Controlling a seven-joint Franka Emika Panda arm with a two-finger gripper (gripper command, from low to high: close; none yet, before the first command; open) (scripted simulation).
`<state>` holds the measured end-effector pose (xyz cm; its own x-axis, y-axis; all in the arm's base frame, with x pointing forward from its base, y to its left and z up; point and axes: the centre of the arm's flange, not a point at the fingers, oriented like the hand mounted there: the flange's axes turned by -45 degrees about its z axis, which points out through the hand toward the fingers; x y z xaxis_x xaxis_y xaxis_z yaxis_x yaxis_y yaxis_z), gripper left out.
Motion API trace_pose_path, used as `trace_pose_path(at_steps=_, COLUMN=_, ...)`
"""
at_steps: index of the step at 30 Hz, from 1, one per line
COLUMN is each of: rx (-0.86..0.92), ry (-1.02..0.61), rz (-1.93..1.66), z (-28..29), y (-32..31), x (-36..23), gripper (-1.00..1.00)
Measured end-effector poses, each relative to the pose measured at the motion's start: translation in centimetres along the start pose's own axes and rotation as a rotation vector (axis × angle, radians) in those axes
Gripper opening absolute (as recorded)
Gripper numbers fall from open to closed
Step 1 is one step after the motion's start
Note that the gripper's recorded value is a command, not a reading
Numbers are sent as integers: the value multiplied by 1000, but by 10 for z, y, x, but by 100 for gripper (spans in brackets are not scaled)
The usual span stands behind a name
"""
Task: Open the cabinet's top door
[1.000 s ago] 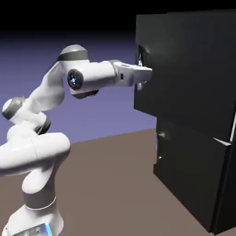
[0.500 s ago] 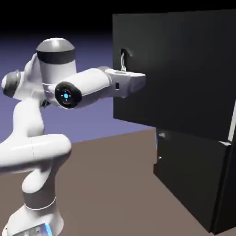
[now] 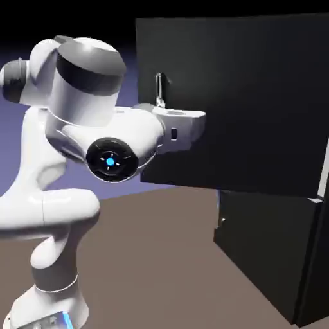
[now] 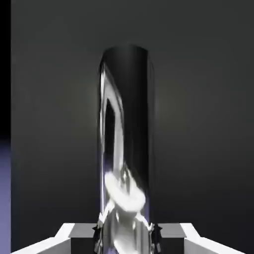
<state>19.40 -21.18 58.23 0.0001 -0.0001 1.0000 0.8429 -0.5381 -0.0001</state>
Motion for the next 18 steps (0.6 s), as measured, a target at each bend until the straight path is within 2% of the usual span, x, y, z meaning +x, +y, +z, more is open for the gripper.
trace_pose_path(at_steps=18, rx=396, ry=0, rz=0, z=-117, y=82, x=0, gripper=-100)
